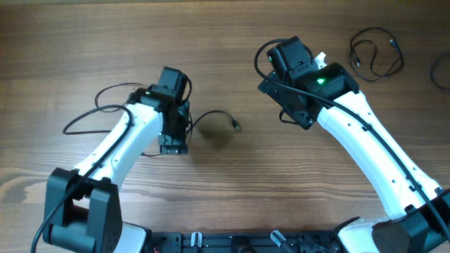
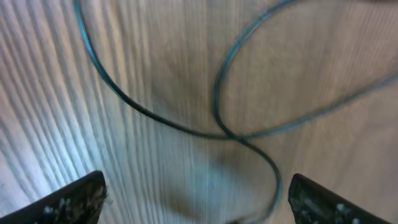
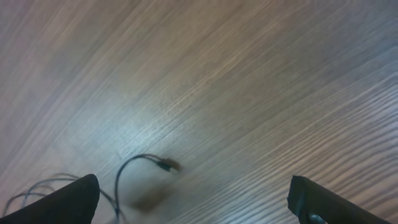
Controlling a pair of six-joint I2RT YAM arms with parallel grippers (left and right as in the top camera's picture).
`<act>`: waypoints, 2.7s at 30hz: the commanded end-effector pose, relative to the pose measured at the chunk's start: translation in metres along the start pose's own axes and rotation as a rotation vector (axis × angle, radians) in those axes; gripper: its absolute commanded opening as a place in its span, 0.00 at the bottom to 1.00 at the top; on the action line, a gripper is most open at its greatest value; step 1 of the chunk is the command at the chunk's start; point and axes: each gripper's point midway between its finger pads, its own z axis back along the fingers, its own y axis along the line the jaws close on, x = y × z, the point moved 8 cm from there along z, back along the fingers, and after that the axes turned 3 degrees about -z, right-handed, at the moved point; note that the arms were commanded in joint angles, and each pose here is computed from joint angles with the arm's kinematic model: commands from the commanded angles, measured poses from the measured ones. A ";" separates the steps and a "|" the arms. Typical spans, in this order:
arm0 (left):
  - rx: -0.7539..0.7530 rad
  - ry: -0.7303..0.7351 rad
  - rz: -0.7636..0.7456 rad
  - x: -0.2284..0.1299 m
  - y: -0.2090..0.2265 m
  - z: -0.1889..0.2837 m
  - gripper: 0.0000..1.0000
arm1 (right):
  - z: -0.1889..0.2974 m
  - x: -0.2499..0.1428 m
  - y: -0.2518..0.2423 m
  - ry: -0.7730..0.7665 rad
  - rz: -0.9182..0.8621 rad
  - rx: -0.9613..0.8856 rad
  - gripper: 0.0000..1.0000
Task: Untangle cables
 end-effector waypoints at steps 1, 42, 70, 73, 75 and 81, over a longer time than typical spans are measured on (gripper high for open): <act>0.036 -0.078 0.051 0.009 0.012 -0.030 0.90 | 0.002 0.011 -0.006 -0.066 0.037 -0.036 1.00; -0.565 -0.285 -0.921 -0.073 -0.055 0.101 1.00 | 0.074 0.080 -0.104 -0.019 0.030 0.110 1.00; -0.172 -0.298 -0.476 0.058 -0.017 0.096 1.00 | -0.162 -0.121 0.047 0.474 1.305 0.167 0.62; -0.172 -0.298 -0.476 0.058 -0.017 0.096 1.00 | -0.172 -0.124 0.043 0.496 1.305 0.141 0.42; -0.172 -0.298 -0.476 0.058 -0.017 0.096 1.00 | -0.180 -0.127 0.039 0.518 1.306 0.121 0.28; -0.172 -0.298 -0.476 0.058 -0.017 0.096 1.00 | -0.192 -0.103 0.026 0.348 1.124 -0.150 0.04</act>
